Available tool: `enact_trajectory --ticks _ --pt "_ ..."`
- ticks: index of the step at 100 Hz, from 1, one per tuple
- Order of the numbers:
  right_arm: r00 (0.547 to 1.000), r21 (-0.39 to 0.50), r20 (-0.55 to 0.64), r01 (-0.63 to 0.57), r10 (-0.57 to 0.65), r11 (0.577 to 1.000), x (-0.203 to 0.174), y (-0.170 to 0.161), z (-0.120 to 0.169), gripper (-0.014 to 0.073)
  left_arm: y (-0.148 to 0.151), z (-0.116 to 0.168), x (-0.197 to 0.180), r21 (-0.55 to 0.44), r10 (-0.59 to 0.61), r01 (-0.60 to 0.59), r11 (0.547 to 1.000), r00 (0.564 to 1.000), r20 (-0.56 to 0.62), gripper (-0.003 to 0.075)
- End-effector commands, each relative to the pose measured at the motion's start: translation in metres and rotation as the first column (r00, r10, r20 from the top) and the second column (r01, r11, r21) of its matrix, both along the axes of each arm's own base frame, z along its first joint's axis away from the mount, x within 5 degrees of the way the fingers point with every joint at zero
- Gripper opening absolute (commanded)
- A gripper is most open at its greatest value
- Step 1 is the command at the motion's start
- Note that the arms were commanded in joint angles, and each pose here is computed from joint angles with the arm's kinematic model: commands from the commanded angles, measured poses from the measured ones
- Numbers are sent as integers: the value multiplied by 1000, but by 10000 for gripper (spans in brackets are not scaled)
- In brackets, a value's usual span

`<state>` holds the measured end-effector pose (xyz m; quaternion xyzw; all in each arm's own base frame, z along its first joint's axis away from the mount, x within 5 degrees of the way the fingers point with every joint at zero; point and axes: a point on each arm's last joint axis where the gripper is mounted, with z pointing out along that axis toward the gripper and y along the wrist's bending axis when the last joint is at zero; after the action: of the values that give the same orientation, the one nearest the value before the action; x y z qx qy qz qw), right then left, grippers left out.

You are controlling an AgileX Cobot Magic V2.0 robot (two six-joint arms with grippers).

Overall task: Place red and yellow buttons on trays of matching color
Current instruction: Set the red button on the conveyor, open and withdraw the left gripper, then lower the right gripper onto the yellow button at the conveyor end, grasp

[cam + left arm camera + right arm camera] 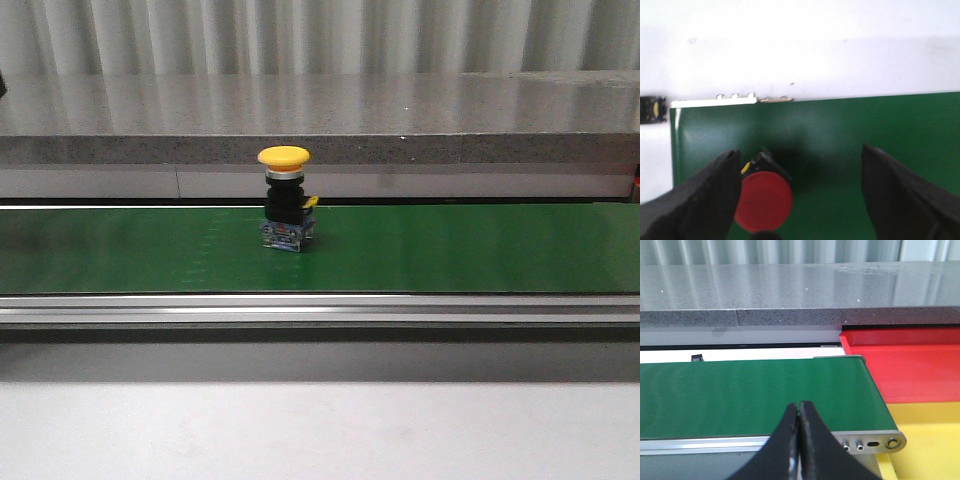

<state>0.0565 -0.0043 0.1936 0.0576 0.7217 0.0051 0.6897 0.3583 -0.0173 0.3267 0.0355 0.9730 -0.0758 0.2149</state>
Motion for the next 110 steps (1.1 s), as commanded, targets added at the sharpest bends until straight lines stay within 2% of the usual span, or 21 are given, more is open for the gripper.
enact_trajectory --ticks 1,5,20,39,59,86,101,110 --pt "996 -18 88 2 0 1000 -1 0 7 -66 -18 39 -17 -25 -39 44 999 985 167 385" --pt "996 -18 88 2 0 1000 -1 0 7 -66 -25 45 -25 -26 -55 61 998 978 201 318" --pt "996 -18 88 2 0 1000 -1 0 7 -66 -38 63 -54 -31 -83 99 995 940 330 -24" --pt "996 -18 88 2 0 1000 -1 0 7 -66 -36 66 -97 -40 -80 104 994 913 400 -20" --pt "996 -18 87 2 0 1000 -1 0 7 -66 -27 52 -148 -46 -54 86 995 878 475 -20" --pt "994 -17 108 -2 4 1000 -1 0 9 -66 -15 33 -219 -53 -33 79 996 811 585 -20" --pt "987 -21 163 -2 6 1000 -4 1 29 -66 -11 23 -250 -57 -28 82 995 777 629 -20" --pt "989 -19 146 1 2 1000 -5 0 50 -66 -8 18 -265 -57 -26 84 995 756 654 -20"
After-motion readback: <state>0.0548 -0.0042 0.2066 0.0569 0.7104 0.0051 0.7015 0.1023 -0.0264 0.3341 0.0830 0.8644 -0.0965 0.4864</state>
